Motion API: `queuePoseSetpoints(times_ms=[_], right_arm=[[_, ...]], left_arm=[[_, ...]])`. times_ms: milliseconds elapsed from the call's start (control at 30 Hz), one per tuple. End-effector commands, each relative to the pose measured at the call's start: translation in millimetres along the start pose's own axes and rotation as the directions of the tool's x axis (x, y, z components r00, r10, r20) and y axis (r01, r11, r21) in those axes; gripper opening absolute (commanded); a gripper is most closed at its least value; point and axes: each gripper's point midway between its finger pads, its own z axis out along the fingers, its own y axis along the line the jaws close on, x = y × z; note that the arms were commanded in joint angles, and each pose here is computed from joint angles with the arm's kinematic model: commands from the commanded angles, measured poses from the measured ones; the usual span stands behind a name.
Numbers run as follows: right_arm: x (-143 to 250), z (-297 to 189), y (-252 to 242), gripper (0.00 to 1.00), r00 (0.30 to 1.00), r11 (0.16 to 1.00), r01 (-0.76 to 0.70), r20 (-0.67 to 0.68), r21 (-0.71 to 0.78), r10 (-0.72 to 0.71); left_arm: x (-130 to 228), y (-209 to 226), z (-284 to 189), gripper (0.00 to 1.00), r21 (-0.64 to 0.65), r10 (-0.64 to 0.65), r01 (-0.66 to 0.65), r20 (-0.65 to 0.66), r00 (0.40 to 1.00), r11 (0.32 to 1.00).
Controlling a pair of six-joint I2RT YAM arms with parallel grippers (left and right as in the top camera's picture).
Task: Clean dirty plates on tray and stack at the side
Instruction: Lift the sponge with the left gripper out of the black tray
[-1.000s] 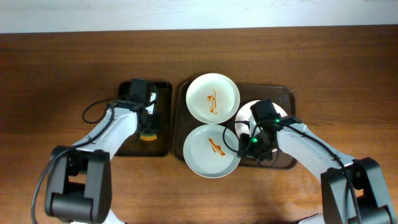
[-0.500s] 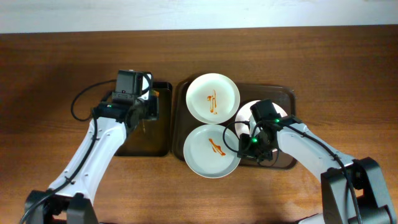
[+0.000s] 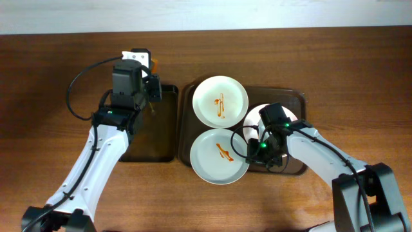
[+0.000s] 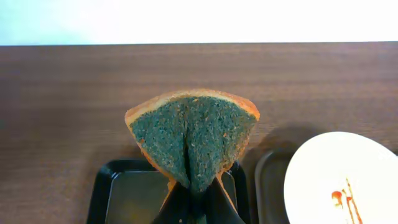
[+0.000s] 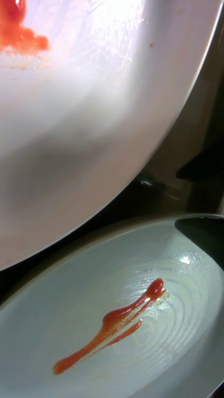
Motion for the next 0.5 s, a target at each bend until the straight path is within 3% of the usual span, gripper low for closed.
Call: queuePoseSetpoints(times_ms=[0,467], right_arm=[[-2.1,0.1,2.1,0.22,1.0,1.0,0.009,0.004,0.007,-0.009],[-2.0,0.1,2.0,0.22,1.0,1.0,0.008,0.003,0.007,-0.009]], left_arm=[[-20.2,2.9,-10.4,0.0,-0.011,-0.012,0.013,0.058,0.998,1.0],[-19.1,2.8,-10.3,0.0,-0.011,-0.012,0.012,0.054,0.998,1.0]])
